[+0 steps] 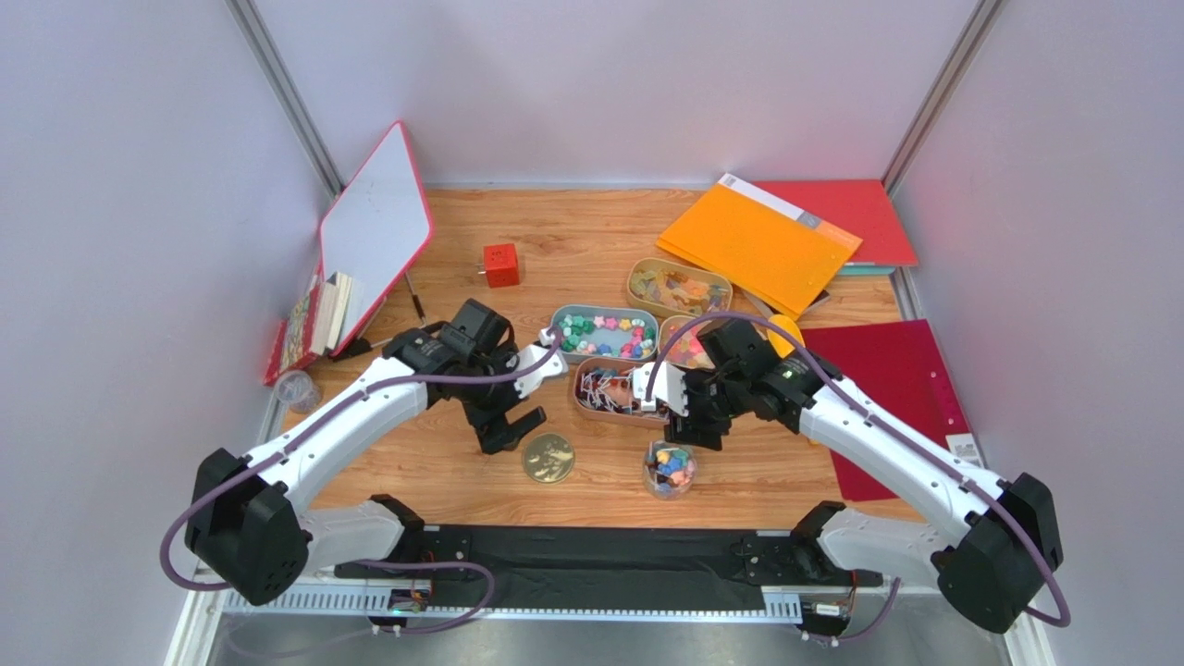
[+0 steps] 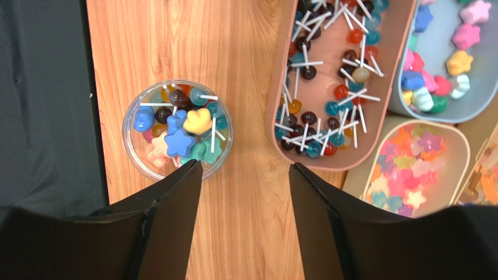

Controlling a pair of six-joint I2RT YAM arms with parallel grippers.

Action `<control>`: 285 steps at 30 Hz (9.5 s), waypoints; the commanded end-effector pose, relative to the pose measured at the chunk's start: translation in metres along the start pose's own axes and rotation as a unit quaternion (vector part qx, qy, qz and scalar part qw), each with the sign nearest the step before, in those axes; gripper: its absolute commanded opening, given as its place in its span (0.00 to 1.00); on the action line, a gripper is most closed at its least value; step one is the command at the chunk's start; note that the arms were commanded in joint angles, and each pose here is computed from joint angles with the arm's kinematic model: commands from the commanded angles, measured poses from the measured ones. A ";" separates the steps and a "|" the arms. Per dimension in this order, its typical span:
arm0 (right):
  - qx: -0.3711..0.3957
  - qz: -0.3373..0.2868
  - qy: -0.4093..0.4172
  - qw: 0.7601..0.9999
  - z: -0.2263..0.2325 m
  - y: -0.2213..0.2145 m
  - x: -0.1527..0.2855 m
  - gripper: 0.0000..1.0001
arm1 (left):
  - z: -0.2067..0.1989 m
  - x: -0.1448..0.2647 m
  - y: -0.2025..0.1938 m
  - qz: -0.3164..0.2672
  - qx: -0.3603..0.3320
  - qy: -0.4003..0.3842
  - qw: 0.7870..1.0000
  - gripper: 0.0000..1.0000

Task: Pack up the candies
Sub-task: Pick up the bottle lid at the center of the board, then close the bottle lid on the packing bottle, then screw the bottle lid onto the packing bottle.

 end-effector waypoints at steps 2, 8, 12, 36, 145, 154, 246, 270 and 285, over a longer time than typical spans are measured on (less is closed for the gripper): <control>-0.053 0.005 -0.056 0.997 -0.005 -0.002 0.016 0.66 | -0.013 -0.003 0.023 -0.067 -0.030 -0.052 0.996 1.00; -0.077 0.016 -0.086 0.993 -0.011 -0.012 0.027 0.68 | -0.018 -0.005 0.046 -0.105 0.088 -0.076 0.988 1.00; -0.089 0.010 -0.098 0.991 -0.011 -0.020 0.029 0.70 | -0.011 -0.004 0.050 -0.106 0.135 -0.099 0.980 0.97; -0.097 0.034 -0.107 0.989 -0.006 -0.044 0.028 0.79 | -0.031 -0.073 0.025 -0.051 -0.120 -0.065 0.989 1.00; -0.089 0.055 -0.109 0.989 0.003 -0.062 0.026 0.80 | -0.063 -0.056 0.054 -0.051 -0.182 -0.044 0.981 0.59; -0.249 0.053 -0.209 0.944 -0.019 -0.096 0.048 0.80 | -0.081 -0.021 0.140 -0.132 -0.233 -0.066 0.961 0.66; -0.148 -0.028 -0.048 0.987 0.022 -0.044 0.045 0.11 | -0.062 -0.008 0.090 -0.123 0.011 0.063 0.990 0.00; 0.036 0.044 0.117 0.991 0.046 -0.014 -0.030 0.04 | -0.015 0.014 0.065 -0.148 0.089 0.119 0.978 0.66; 0.062 0.044 0.090 0.993 0.035 -0.001 -0.013 0.00 | -0.022 0.014 0.061 -0.136 0.067 0.088 0.985 0.96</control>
Point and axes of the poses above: each gripper's point midway between its finger pads, its own x axis back along the fingers, its own z axis along the line the jaws close on, y = z × x, the point moved 6 cm from there along x, back along the fingers, and after that the axes turned 6 degrees about x, right-handed, at the moved point
